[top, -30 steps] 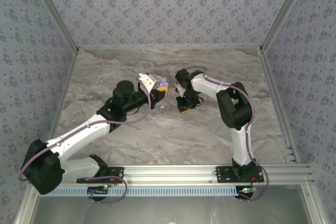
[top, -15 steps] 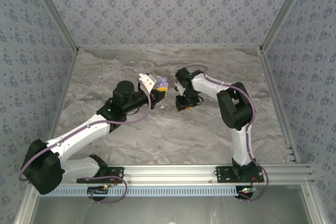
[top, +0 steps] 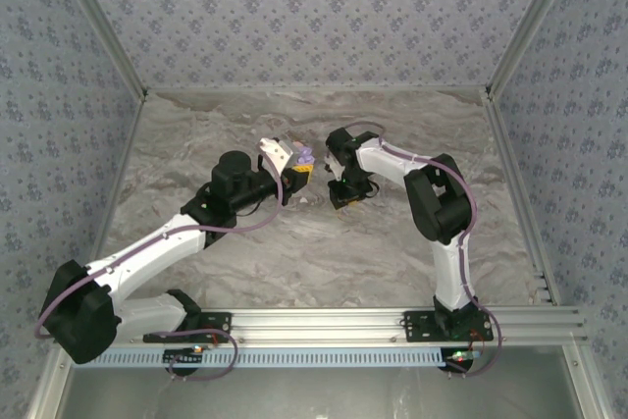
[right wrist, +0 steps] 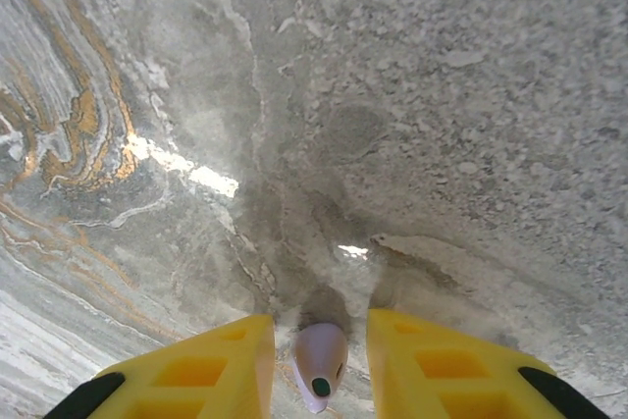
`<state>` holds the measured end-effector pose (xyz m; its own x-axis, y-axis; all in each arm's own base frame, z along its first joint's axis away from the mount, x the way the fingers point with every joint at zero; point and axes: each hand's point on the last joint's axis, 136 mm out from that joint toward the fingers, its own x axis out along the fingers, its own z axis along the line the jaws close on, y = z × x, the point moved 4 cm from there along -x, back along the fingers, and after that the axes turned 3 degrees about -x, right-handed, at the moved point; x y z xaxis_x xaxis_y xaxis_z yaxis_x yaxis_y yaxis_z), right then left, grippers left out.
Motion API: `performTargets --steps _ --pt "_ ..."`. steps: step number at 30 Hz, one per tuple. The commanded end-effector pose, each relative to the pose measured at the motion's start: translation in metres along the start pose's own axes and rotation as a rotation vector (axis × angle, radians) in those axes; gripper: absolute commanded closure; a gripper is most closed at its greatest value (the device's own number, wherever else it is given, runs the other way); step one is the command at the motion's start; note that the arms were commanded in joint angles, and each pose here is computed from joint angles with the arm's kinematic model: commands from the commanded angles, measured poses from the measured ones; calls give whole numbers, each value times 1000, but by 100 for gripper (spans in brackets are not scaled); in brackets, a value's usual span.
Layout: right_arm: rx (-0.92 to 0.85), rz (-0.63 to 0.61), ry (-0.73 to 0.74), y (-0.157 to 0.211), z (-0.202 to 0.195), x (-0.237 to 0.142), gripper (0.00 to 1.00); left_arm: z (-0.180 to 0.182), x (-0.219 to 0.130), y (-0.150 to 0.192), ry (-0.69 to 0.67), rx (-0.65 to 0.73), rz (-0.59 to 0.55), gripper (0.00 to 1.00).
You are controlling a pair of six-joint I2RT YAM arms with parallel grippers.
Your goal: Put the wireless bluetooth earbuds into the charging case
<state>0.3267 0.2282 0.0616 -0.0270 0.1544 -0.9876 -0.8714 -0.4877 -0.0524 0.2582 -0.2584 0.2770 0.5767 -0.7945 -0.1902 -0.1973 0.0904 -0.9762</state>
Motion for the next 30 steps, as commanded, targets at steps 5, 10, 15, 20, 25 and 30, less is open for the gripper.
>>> performTargets --steps 5,10,15,20,25,30 --pt "-31 48 22 5 2 3 70 1 -4 -14 -11 20 -40 93" --pt "-29 60 36 6 0 8 72 1 -4 -13 -11 17 -39 93" --pt "-28 76 50 7 -1 14 73 1 -4 -12 -12 17 -36 93" --pt "-26 94 55 10 0 20 76 1 -4 -11 -14 16 -38 93" --pt "-1 73 46 8 -1 17 79 2 -2 -8 -16 10 -29 93" --pt "53 9 -47 2 1 9 80 5 5 1 -17 -21 -1 93"
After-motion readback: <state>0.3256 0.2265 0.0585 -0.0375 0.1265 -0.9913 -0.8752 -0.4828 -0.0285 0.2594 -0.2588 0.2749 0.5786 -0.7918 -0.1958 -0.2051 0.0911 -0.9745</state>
